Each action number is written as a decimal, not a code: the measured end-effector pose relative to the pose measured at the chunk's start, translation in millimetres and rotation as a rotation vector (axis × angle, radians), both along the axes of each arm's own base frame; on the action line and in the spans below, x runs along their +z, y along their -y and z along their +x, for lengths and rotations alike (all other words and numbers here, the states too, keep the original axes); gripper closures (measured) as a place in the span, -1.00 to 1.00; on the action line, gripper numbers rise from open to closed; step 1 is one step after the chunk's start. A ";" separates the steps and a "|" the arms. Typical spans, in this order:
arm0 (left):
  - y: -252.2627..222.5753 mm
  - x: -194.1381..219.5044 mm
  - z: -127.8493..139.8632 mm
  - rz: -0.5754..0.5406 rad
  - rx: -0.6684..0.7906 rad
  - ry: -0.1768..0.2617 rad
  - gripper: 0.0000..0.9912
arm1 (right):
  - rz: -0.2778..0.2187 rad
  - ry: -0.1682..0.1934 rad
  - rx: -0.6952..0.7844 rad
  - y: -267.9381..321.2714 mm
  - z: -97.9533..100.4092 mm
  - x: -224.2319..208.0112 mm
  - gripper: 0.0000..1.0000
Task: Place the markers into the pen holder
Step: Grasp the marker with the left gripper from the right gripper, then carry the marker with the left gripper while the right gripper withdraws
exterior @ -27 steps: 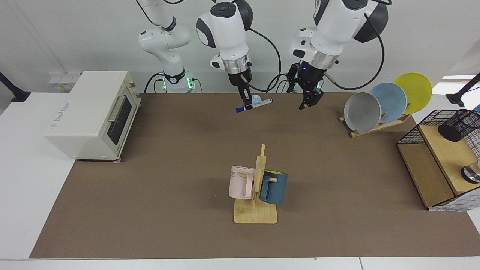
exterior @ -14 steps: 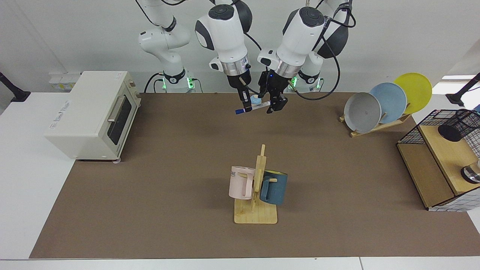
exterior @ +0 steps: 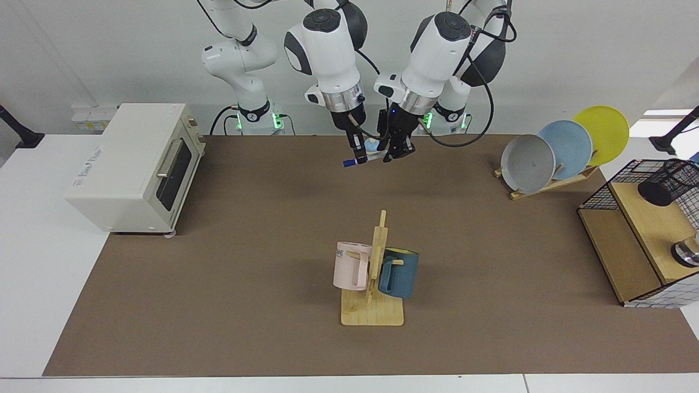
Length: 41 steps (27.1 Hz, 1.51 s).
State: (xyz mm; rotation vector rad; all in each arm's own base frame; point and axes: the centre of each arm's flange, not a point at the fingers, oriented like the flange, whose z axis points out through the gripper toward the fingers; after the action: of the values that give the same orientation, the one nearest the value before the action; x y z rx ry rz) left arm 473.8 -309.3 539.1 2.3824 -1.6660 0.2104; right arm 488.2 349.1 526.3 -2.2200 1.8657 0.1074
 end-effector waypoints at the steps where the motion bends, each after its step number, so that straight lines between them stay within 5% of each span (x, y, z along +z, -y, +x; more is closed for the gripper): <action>1: 0.1 0.0 -0.1 0.000 0.000 0.000 0.23 | 0.000 0.000 -0.001 0.4 0.3 -0.1 0.69; 6: 0.1 0.0 -0.1 0.000 0.000 0.000 0.36 | 0.000 -0.001 -0.004 1.9 1.7 -0.6 0.69; 8: 0.5 0.2 -0.9 0.000 -0.010 -0.001 0.63 | 0.000 0.001 -0.001 2.0 2.3 -1.3 0.69; 21: 1.0 -0.2 -1.8 -0.001 -0.013 -0.004 0.64 | 0.023 -0.007 -0.016 4.1 5.0 -0.9 0.63; 26: 0.2 -1.2 -1.5 0.000 -0.004 -0.008 0.64 | 0.075 -0.027 -0.043 18.2 15.5 3.2 0.11; 30: -1.9 -1.9 -0.6 0.002 0.000 -0.011 0.64 | 0.081 -0.015 -0.027 26.6 21.5 6.6 -0.50; 35: -3.9 -2.4 0.1 0.006 0.014 -0.018 0.64 | 0.066 0.017 0.067 43.4 28.8 10.2 -0.98; 41: -13.0 -5.5 2.6 0.056 0.018 -0.019 0.64 | -0.001 0.016 0.360 106.9 44.6 8.8 -0.99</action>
State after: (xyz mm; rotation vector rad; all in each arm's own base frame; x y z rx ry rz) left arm 476.3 -296.3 533.6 2.4332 -1.6637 0.1460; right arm 532.8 242.2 535.2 -2.5247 1.4387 0.1502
